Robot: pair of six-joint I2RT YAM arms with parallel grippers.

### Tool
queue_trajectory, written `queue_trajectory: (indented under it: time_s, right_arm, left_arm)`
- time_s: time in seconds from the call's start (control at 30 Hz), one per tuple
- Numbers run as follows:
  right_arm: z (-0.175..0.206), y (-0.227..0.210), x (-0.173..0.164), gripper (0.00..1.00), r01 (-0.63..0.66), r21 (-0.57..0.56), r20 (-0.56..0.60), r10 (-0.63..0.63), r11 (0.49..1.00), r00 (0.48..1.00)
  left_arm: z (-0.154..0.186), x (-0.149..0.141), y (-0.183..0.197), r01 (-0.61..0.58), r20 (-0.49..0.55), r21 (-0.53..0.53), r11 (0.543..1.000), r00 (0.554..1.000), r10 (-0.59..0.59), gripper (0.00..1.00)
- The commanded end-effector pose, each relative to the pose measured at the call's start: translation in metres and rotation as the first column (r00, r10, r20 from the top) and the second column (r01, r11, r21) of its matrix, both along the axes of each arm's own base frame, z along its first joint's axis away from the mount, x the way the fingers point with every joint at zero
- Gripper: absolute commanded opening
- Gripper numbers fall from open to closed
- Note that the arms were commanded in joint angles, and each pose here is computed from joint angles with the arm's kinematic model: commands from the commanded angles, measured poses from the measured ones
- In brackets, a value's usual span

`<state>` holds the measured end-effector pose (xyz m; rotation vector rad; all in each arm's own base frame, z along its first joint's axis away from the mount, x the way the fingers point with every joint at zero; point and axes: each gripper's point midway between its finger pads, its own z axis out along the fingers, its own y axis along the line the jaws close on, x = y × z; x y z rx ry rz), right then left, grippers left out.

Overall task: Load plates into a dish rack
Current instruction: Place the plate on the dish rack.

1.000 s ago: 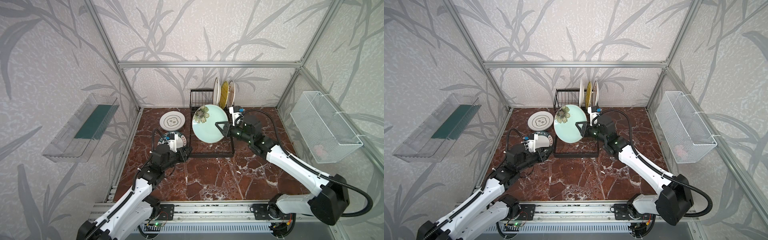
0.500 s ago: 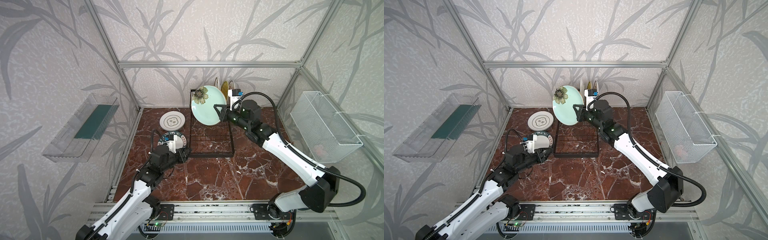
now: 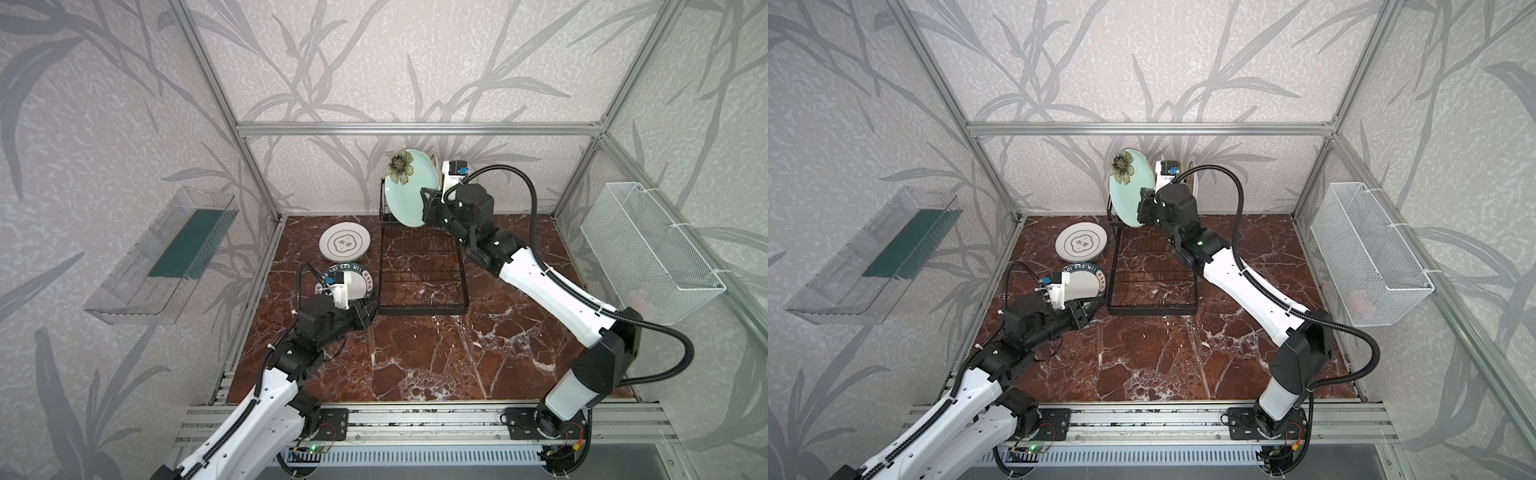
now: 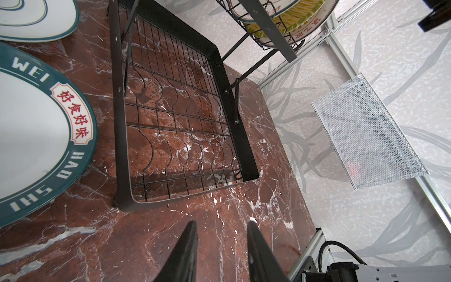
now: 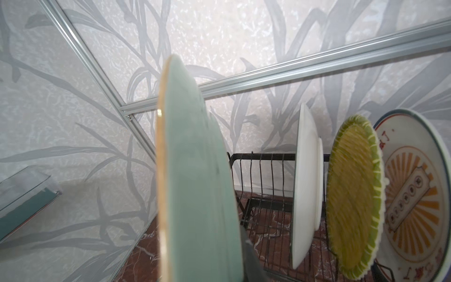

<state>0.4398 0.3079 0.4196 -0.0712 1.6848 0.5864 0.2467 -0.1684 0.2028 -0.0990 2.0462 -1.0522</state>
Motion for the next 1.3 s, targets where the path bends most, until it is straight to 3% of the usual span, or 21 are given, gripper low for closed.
queue_trajectory:
  time_s: [0.0, 0.4, 0.63, 1.27]
  right_arm:
    - [0.077, -0.014, -0.002, 0.0, 0.119, 0.086, 0.186, -0.133, 0.989, 0.973]
    - [0.074, 0.013, 0.024, 0.0, 0.356, -0.065, 0.228, -0.333, 0.932, 0.915]
    - [0.071, 0.023, 0.03, 0.0, 0.515, -0.171, 0.255, -0.467, 0.84, 0.847]
    - [0.042, 0.007, 0.039, 0.0, 0.683, -0.277, 0.26, -0.631, 0.676, 0.73]
  left_arm:
    - [-0.003, -0.006, -0.001, 0.006, -0.011, -0.031, 1.0, 1.0, -0.006, 0.33]
    - [-0.006, -0.013, 0.0, 0.015, -0.007, -0.05, 0.999, 1.0, -0.015, 0.33]
    - [-0.008, -0.014, 0.0, 0.018, -0.01, -0.049, 0.999, 1.0, -0.018, 0.33]
    - [-0.009, -0.019, 0.002, 0.021, -0.009, -0.053, 0.998, 1.0, -0.022, 0.33]
